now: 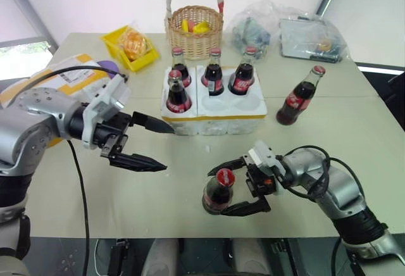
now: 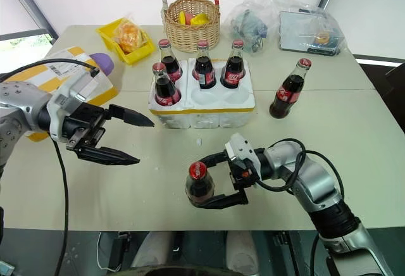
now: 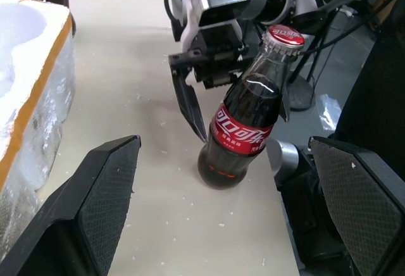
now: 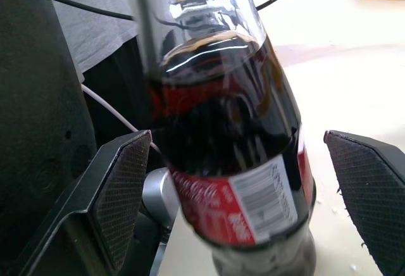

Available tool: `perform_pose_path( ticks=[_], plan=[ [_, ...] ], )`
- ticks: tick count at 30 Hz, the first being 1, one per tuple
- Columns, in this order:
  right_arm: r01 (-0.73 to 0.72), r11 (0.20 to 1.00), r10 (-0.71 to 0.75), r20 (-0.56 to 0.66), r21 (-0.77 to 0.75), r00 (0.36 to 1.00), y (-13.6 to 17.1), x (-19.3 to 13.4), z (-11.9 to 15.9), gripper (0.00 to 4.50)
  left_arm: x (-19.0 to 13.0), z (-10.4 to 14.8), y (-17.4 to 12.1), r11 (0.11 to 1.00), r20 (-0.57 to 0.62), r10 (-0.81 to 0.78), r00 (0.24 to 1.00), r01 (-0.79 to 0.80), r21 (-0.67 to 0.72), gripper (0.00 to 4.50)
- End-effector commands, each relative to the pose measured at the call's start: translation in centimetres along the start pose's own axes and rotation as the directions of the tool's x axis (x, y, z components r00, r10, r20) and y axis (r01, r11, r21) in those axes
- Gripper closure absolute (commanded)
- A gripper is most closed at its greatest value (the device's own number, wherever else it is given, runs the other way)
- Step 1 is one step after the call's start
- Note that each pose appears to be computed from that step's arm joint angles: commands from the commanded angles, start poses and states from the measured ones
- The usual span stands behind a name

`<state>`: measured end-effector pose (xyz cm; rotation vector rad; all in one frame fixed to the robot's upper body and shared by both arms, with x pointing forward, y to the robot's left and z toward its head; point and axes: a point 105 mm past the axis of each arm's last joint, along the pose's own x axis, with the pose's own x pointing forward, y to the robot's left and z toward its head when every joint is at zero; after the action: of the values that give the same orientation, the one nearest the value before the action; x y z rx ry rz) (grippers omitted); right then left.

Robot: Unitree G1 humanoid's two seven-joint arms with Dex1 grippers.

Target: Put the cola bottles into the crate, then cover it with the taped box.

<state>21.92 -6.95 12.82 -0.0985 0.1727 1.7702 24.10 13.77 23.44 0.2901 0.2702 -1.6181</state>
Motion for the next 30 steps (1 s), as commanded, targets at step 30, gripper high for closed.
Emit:
perform_pose_path(
  ticks=[30],
  plan=[
    [0.436,0.897,-0.39,0.33,-0.076,0.86,-10.4,-6.2,16.1,1.84,-1.6,1.3,1.4,0.975,0.09,0.199,0.976,-0.207,0.084,0.0]
  ],
)
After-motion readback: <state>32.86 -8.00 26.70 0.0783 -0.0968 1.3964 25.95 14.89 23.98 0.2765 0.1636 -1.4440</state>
